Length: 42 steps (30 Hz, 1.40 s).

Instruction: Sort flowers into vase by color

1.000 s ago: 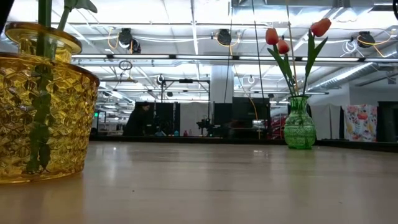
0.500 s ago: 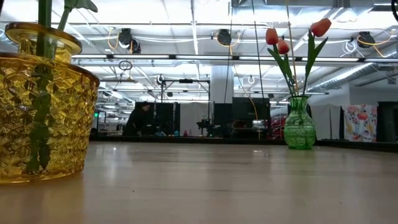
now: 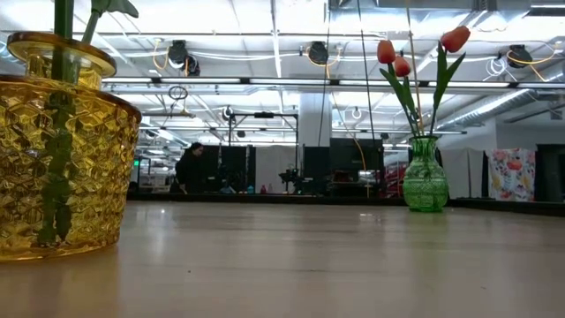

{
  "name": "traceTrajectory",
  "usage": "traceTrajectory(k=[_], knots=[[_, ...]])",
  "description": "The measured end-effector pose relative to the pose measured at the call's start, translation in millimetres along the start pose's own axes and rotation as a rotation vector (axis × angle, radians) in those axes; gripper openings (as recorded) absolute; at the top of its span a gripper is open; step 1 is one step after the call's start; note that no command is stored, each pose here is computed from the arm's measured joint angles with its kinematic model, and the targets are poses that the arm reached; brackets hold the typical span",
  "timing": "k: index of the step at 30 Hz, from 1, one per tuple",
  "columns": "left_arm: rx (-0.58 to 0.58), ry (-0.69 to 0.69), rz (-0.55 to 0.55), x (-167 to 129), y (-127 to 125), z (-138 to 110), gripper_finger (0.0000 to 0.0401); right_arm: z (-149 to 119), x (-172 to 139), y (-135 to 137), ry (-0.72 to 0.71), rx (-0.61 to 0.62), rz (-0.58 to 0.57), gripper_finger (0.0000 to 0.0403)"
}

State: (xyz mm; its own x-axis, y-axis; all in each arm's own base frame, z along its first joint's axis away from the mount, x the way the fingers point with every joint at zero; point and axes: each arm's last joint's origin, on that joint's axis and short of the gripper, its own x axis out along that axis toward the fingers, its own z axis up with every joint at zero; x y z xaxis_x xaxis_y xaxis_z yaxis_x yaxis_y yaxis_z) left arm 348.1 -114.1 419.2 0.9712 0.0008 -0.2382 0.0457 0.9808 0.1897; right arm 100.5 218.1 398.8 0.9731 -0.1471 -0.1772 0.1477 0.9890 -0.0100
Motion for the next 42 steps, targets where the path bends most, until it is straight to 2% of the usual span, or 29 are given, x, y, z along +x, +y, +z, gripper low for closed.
traceTrajectory(k=[5, 10, 19, 24, 30, 37, 42], knots=[[0.005, 0.027, 0.016, -0.3, 0.4, -2.4, 0.0176, 22.4, -5.9, -11.8, -0.046, 0.051, 0.03, 0.0004], [-0.005, 0.066, 0.013, -0.8, 0.1, -6.3, 0.0176, 33.5, -8.2, -18.3, -0.069, 0.018, 0.039, 0.0004], [-0.019, 0.088, 0.012, -2.0, -3.9, -8.3, 0.0176, 8.6, 12.3, -2.2, 0.025, -0.048, 0.008, 0.0004], [-0.017, 0.088, 0.011, -2.7, -5.8, -8.1, 0.0176, -0.5, 22.0, 3.1, 0.072, -0.024, -0.007, 0.0004], [-0.008, 0.107, -0.001, -4.7, -11.0, -9.7, 0.0176, -15.0, 23.7, -2.7, 0.117, 0.041, -0.072, 0.0004], [-0.001, 0.119, -0.013, -6.5, -15.6, -10.7, 0.0176, -20.1, 26.4, -5.1, 0.119, 0.115, -0.116, 0.0004], [-0.011, 0.121, -0.018, -7.5, -18.2, -10.7, 0.0176, -24.1, 32.9, -4.5, 0.143, 0.118, -0.143, 0.0004]])
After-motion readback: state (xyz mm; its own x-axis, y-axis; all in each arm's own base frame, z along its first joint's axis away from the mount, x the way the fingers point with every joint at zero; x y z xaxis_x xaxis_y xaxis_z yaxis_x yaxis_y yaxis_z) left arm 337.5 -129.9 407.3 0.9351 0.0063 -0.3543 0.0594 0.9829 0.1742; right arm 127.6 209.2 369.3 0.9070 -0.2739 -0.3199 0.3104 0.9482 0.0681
